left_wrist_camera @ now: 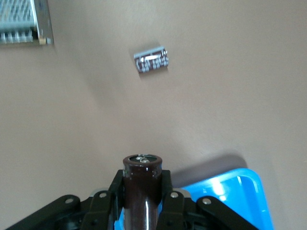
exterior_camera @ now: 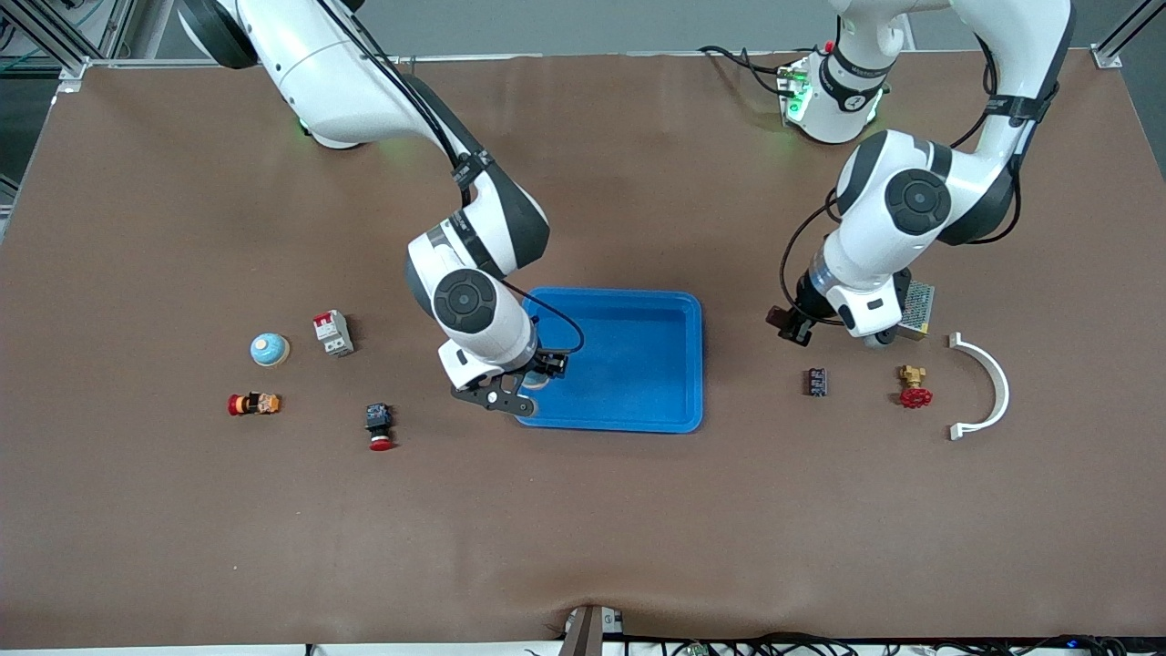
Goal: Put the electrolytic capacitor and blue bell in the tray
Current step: 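Lower the button and capacitor into the tray and open both grippers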
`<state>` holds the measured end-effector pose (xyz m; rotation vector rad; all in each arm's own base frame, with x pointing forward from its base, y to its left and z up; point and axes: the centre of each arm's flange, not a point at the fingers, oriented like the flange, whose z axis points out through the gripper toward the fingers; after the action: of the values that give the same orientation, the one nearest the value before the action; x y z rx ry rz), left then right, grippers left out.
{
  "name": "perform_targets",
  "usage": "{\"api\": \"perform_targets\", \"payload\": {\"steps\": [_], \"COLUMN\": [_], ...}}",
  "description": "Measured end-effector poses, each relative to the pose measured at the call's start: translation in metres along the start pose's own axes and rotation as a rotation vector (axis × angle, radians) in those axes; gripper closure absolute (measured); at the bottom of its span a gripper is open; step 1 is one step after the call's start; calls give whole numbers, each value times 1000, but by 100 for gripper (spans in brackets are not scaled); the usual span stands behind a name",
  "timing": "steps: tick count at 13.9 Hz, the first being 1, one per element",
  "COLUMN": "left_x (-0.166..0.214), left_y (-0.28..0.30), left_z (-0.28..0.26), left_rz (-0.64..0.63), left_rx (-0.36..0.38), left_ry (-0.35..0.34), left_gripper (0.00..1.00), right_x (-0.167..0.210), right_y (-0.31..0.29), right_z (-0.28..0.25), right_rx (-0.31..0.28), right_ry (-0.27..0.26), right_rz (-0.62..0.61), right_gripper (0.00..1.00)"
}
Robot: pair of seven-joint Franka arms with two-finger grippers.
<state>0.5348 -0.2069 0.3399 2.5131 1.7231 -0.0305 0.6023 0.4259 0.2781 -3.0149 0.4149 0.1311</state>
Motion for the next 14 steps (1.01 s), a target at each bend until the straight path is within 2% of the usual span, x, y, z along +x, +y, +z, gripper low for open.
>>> {"api": "perform_targets", "payload": {"steps": [4,8,14], "left_x": [-24,-54,-111], "left_y": [7,9,4], "left_z": [-3,6,31], "left_rz": [-187,-336,-404], "left_rx": [-14,-31,-21], "left_ry": [-11,-31,-66], "left_gripper": [67,67,67], "right_x": [-25,-44,-57], "right_y": [-11,-16,-16], "right_z": [34,53,72], "right_rx": [9,-4,-17], "right_ry": [15,7,2], "right_rz": [2,-20,-34], "right_gripper": [34,34,34]}}
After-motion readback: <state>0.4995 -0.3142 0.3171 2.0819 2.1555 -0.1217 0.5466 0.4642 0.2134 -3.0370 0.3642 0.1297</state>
